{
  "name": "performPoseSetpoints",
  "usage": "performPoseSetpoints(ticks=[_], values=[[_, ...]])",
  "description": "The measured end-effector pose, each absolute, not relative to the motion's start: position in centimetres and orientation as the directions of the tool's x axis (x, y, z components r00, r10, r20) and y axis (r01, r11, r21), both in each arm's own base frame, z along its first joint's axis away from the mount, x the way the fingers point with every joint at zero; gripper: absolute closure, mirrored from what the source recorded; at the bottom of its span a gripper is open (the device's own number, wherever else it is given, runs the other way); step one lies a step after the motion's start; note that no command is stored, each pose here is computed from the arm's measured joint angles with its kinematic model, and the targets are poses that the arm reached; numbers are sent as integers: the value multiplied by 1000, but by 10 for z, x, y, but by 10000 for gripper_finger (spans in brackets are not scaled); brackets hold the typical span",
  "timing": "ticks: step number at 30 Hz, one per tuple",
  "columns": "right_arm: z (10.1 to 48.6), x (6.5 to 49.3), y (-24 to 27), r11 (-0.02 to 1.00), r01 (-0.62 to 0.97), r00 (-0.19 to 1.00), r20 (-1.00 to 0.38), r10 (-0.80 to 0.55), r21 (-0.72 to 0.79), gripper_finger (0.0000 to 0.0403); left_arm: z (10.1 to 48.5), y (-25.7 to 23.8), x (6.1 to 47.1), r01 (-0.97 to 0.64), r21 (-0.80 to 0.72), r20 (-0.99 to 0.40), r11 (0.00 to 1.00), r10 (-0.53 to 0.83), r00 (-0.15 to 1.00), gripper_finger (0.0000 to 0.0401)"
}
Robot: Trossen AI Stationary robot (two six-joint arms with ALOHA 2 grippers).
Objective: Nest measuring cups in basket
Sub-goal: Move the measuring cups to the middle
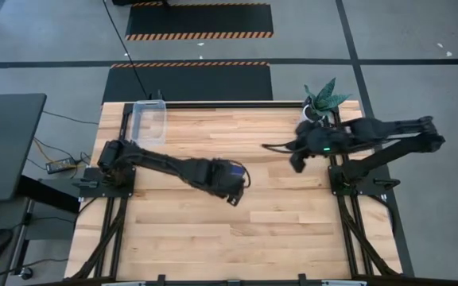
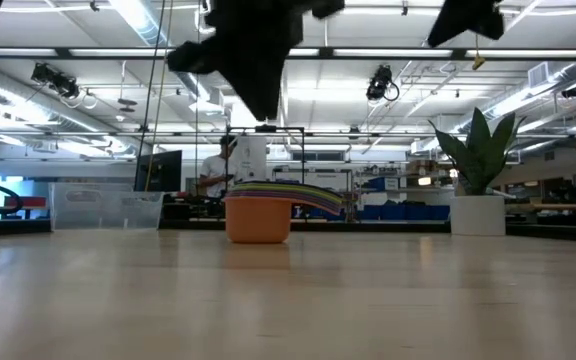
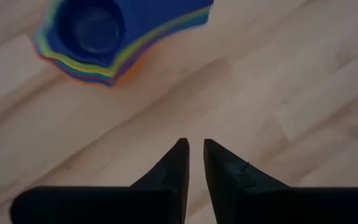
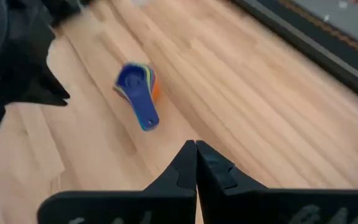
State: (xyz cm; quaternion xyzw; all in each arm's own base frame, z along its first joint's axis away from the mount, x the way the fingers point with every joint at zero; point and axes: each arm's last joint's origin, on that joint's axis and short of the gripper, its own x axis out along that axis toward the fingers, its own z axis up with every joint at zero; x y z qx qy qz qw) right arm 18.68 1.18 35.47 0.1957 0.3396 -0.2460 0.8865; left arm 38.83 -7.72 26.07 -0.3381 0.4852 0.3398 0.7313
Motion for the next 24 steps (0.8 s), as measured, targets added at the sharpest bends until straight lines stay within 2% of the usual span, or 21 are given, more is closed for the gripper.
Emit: performPoseSetpoints(ticks=[7, 10, 13, 24], values=[[330, 244, -7, 861, 481, 644, -733, -219, 165, 401, 212, -91, 381, -840, -133, -907, 526, 278, 317, 347], [317, 262, -19, 867, 476, 622, -753, -212, 149, 401, 196, -92, 380, -835, -159, -897, 527, 276, 345, 347], [303, 276, -34, 869, 479, 589, -779, -214, 124, 401, 178, -90, 374, -838, -141, -903, 527, 279, 327, 347], [260, 316, -68, 913, 376, 587, -803, -104, 157, 401, 154, -81, 362, -862, -87, -893, 500, 345, 290, 347]])
